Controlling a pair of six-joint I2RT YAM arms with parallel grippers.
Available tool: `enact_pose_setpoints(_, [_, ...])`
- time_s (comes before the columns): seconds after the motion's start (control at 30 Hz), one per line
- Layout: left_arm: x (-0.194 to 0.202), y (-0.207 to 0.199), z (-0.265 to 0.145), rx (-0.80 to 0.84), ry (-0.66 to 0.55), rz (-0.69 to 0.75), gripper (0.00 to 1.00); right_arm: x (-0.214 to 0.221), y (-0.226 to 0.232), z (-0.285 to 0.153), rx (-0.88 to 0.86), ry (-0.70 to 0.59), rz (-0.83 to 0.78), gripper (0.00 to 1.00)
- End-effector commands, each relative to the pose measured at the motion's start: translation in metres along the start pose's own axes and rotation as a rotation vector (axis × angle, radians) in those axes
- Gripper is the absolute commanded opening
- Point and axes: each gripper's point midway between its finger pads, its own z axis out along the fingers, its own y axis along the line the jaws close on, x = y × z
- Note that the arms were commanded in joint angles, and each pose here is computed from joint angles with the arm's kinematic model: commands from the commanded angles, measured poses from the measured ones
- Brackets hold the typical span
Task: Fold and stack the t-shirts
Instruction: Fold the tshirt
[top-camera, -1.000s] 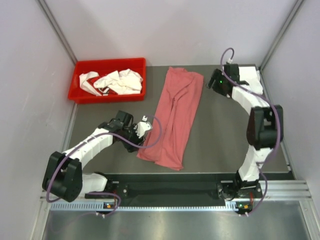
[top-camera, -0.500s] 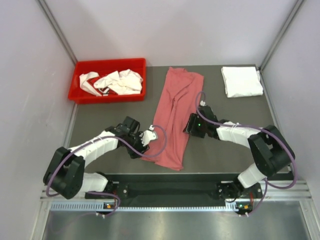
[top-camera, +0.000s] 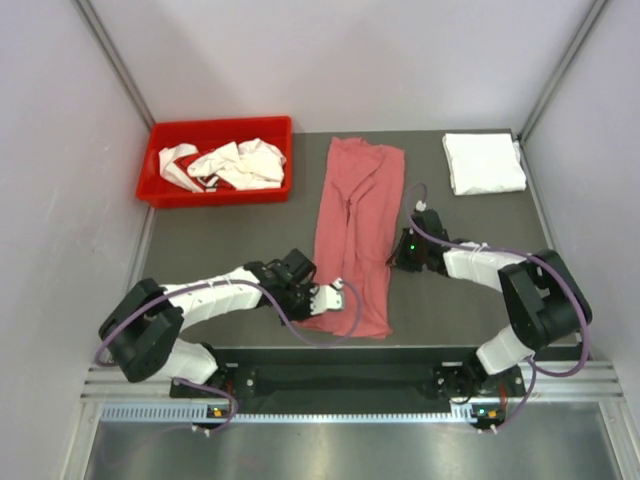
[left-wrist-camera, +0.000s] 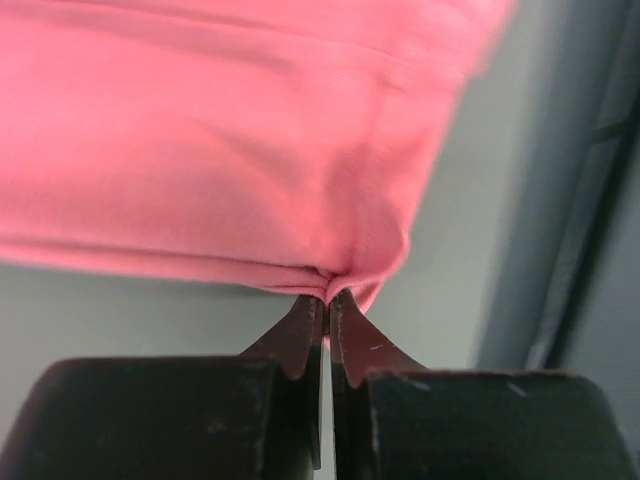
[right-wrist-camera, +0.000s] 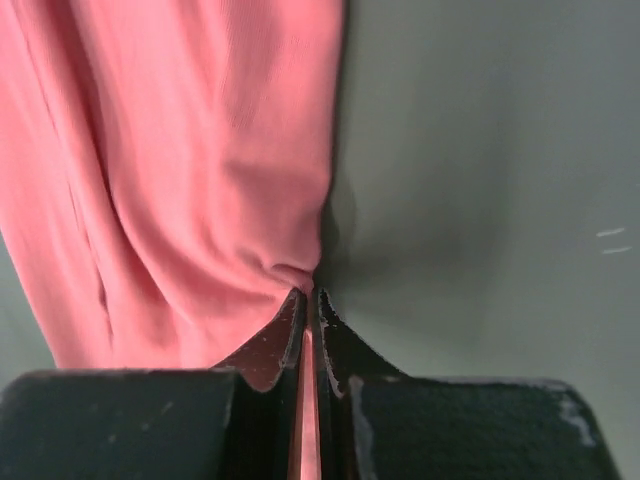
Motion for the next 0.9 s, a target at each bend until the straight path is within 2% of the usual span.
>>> enact_pose_setpoints(0.0, [-0.023,-0.052,0.008,0.192,-0.016,0.047,0.0,-0.05,0.008,-0.016,-0.002,-0.098,-0.069,0.0])
enact_pose_setpoints(0.03, [-0.03,-0.056,0.008,0.204,-0.027,0.059,0.0,-0.052,0.003,-0.017,0.016,-0.089,-0.068,0.01])
enact_pose_setpoints(0.07, [-0.04,-0.057,0.007,0.207,-0.04,0.072,0.0,-0.053,0.002,-0.018,0.027,-0.084,-0.072,0.07])
enact_pose_setpoints(0.1, [-0.046,-0.064,0.007,0.217,-0.04,0.087,0.02,-0.053,0.003,-0.021,0.029,-0.081,-0.079,0.16])
enact_pose_setpoints(0.13, [-0.047,-0.068,0.006,0.23,-0.032,0.09,0.07,-0.048,-0.001,-0.023,0.04,-0.067,-0.074,0.4])
enact_pose_setpoints(0.17, [-0.048,-0.071,0.002,0.235,-0.032,0.097,0.14,-0.049,0.002,-0.032,0.029,-0.085,-0.07,0.49])
enact_pose_setpoints(0.2, [-0.047,-0.072,-0.001,0.236,-0.029,0.109,0.2,-0.039,-0.006,-0.035,0.044,-0.071,-0.056,0.53])
enact_pose_setpoints(0.23, [-0.045,-0.071,-0.004,0.223,-0.025,0.114,0.37,-0.032,-0.012,-0.042,0.062,-0.064,-0.044,0.59])
enact_pose_setpoints(0.3, [-0.036,-0.064,-0.014,0.15,-0.011,0.129,0.55,-0.021,-0.021,-0.06,0.089,-0.095,-0.019,0.61])
enact_pose_setpoints(0.33, [-0.033,-0.061,-0.019,0.124,-0.009,0.139,0.83,-0.008,-0.026,-0.067,0.103,-0.072,-0.01,0.62])
enact_pose_setpoints(0.37, [-0.031,-0.056,-0.027,0.076,-0.011,0.15,0.84,-0.007,-0.027,-0.077,0.106,-0.105,-0.006,0.62])
enact_pose_setpoints(0.43, [-0.031,-0.055,-0.036,0.056,-0.022,0.179,0.85,0.024,-0.038,-0.082,0.139,-0.036,0.02,0.61])
enact_pose_setpoints(0.53, [-0.04,-0.049,-0.05,0.002,-0.065,0.213,0.79,0.061,-0.042,-0.092,0.156,0.038,0.03,0.57])
enact_pose_setpoints(0.57, [-0.047,-0.044,-0.054,-0.031,-0.103,0.228,0.73,0.068,-0.04,-0.095,0.149,0.048,0.031,0.56])
enact_pose_setpoints(0.6, [-0.053,-0.039,-0.055,-0.065,-0.137,0.255,0.72,0.079,-0.041,-0.095,0.15,0.075,0.048,0.55])
enact_pose_setpoints(0.63, [-0.072,-0.031,-0.057,-0.115,-0.22,0.287,0.71,0.093,-0.037,-0.097,0.142,0.11,0.028,0.53])
enact_pose_setpoints(0.73, [-0.083,-0.039,-0.052,-0.123,-0.347,0.419,0.7,0.113,-0.038,-0.105,0.161,0.168,0.009,0.49])
enact_pose_setpoints(0.87, [-0.075,-0.053,-0.031,-0.085,-0.361,0.52,0.73,0.136,-0.039,-0.108,0.137,0.241,0.016,0.47])
